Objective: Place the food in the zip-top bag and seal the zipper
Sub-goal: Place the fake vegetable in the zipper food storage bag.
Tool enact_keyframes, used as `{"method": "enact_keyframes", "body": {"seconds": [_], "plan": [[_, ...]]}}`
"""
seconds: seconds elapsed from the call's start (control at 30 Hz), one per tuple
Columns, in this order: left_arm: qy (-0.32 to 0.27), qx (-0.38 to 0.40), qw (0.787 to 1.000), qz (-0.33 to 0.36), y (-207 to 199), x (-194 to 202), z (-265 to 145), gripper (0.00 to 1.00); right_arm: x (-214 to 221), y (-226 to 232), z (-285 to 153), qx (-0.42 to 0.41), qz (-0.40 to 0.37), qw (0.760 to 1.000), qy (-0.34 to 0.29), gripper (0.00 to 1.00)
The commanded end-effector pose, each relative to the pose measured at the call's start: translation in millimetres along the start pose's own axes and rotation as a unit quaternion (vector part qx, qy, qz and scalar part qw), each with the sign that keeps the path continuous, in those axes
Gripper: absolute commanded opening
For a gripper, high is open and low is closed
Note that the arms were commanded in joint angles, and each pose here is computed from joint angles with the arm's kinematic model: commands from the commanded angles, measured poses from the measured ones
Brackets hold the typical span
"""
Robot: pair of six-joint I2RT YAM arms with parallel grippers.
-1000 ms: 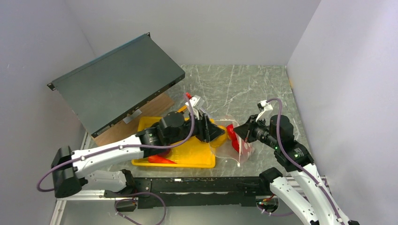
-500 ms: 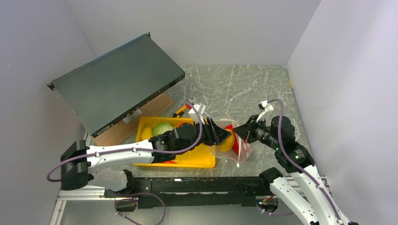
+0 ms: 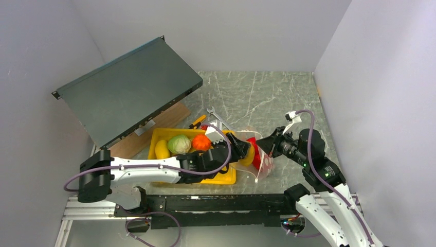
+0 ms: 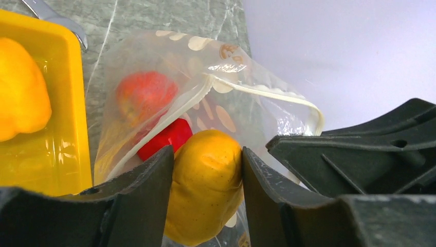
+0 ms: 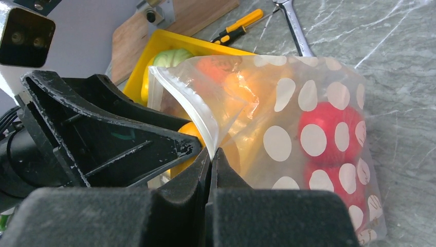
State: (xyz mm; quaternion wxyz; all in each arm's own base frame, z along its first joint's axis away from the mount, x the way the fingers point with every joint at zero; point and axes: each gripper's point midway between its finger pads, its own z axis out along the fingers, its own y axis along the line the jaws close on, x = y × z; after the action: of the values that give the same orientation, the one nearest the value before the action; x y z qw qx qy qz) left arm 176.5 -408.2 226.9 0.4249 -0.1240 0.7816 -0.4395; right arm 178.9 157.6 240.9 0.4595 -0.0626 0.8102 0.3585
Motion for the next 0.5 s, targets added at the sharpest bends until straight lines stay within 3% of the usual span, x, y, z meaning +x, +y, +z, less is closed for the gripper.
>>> {"method": "enact_keyframes", "body": {"seconds": [0.0,0.17,0.47], "plan": [[-0.037,-0.017,0.998,-0.052,-16.8,-15.2,1.6,0.60,-12.3,11.5,-2.7,-0.023,-0.006,0.999,-0.023,0.00],[-0.025,-0.021,0.998,-0.046,-17.3,-10.0,2.7,0.87,-12.0,11.7,-4.0,-0.022,-0.008,0.999,-0.022,0.00],[0.002,0.026,1.000,0.012,-25.3,-13.8,-16.7,0.91,-13.7,9.7,-3.6,-0.016,-0.016,0.999,-0.023,0.00]]}}
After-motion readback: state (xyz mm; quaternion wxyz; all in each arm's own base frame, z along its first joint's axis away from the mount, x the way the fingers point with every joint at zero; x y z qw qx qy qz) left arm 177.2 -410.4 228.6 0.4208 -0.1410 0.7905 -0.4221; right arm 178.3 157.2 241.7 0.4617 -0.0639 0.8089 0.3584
